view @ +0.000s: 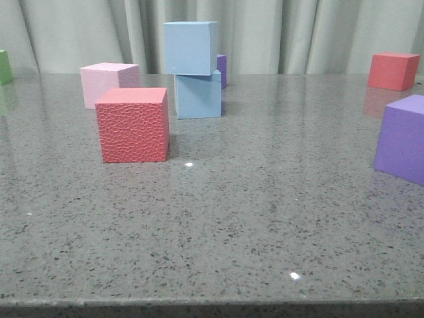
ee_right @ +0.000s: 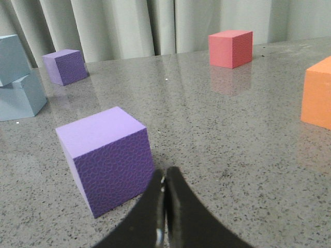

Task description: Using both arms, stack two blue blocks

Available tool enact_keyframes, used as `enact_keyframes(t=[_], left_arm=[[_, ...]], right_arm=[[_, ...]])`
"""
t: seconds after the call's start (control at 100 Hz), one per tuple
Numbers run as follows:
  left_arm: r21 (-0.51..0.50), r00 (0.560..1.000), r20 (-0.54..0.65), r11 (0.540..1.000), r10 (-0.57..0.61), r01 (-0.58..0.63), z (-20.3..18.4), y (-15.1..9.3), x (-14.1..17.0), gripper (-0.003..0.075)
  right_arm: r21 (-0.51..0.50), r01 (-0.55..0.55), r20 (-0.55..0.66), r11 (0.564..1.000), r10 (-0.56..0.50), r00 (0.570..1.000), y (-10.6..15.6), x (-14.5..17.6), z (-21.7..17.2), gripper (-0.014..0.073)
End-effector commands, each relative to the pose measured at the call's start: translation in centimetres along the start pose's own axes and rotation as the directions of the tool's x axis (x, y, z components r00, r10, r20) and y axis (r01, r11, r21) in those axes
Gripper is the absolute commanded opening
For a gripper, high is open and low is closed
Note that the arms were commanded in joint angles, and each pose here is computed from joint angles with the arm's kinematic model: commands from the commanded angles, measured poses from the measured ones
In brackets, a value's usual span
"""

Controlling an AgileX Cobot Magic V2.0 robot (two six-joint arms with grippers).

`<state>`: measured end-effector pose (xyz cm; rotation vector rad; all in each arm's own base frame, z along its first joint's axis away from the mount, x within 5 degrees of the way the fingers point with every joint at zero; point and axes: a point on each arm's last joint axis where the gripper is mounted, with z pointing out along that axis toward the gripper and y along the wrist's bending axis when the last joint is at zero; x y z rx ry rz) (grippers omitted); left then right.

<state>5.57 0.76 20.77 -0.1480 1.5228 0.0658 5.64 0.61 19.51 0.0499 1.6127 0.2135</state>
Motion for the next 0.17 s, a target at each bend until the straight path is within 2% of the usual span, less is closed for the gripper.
enact_keyframes(t=[0.0, 0.16], left_arm=[[0.001, 0.994, 0.105, 1.000, -0.011, 0.011, -0.30, 0.01, -0.80, -0.0018], [0.001, 0.994, 0.105, 1.000, -0.011, 0.011, -0.30, 0.01, -0.80, -0.0019]], right_arm=[[-0.013, 0.010, 0.109, 1.000, -0.009, 0.994, 0.20, -1.30, -0.31, -0.0068], [-0.013, 0.010, 0.110, 1.000, -0.009, 0.994, 0.20, -1.33, -0.31, -0.0068]])
